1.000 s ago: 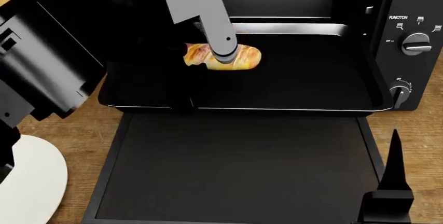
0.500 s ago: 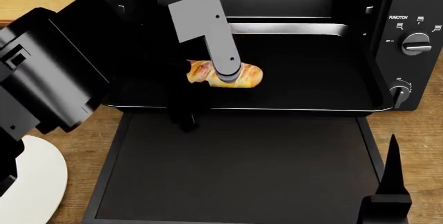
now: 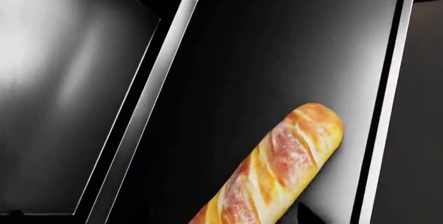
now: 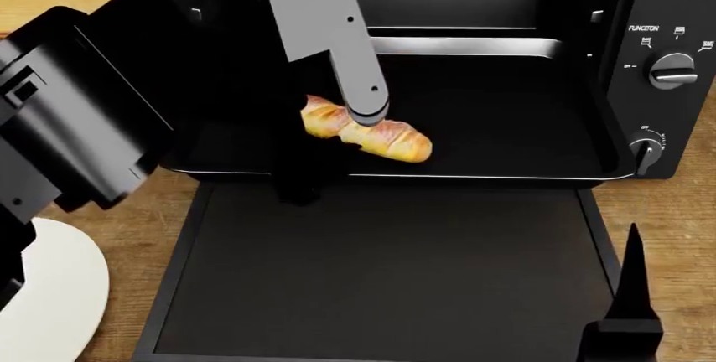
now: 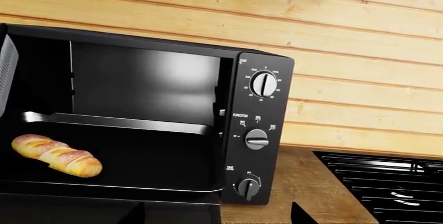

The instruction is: Place the baguette on the tray of the toaster oven.

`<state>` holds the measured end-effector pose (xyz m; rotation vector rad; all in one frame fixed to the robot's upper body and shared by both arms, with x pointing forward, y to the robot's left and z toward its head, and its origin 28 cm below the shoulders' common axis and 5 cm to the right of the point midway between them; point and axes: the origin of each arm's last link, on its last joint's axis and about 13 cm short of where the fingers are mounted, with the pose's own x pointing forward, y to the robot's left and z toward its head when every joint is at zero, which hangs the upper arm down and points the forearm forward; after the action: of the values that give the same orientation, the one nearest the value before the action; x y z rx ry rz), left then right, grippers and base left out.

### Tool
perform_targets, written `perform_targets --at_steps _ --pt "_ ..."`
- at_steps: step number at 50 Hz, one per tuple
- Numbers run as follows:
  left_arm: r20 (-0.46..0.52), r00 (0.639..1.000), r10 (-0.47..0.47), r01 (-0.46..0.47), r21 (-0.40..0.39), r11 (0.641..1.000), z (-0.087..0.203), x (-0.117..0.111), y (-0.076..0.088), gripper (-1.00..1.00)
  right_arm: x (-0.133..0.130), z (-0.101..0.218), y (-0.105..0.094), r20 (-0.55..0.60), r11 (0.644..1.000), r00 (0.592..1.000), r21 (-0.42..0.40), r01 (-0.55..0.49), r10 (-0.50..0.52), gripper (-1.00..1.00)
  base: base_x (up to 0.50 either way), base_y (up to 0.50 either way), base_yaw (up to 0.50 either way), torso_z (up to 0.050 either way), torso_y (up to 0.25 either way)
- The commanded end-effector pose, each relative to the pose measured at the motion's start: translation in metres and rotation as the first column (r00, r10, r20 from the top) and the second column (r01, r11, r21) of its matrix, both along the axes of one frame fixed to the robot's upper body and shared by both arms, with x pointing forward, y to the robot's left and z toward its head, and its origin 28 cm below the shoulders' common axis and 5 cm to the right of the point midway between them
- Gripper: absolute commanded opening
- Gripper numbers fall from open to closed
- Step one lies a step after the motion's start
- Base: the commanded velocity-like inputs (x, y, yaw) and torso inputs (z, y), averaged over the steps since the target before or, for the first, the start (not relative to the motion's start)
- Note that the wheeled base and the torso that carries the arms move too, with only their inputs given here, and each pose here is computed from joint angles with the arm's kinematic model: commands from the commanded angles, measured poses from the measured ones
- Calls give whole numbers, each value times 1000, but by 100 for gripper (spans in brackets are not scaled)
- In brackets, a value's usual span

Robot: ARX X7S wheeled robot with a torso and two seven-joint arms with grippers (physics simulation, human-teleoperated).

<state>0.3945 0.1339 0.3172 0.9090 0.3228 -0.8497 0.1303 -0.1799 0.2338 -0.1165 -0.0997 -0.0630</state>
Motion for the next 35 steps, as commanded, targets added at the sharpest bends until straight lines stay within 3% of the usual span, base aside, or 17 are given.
perform_targets --at_steps 1,23,27,35 --pt "4 1000 -13 13 -7 1000 5 -3 -1 100 0 -1 0 -3 1000 1000 3 -1 1 100 0 0 0 0 0" --pt "52 999 -7 9 -29 1000 28 -23 17 100 1 10 4 22 1000 1000 -4 -15 15 100 0 0 0 0 0" --pt "17 1000 16 -14 -110 994 32 -32 23 100 3 12 4 29 1000 999 0 -19 19 100 0 0 0 0 0" --pt "74 995 68 -48 -241 969 30 -62 43 100 3 12 5 36 1000 999 6 -23 23 100 0 0 0 0 0"
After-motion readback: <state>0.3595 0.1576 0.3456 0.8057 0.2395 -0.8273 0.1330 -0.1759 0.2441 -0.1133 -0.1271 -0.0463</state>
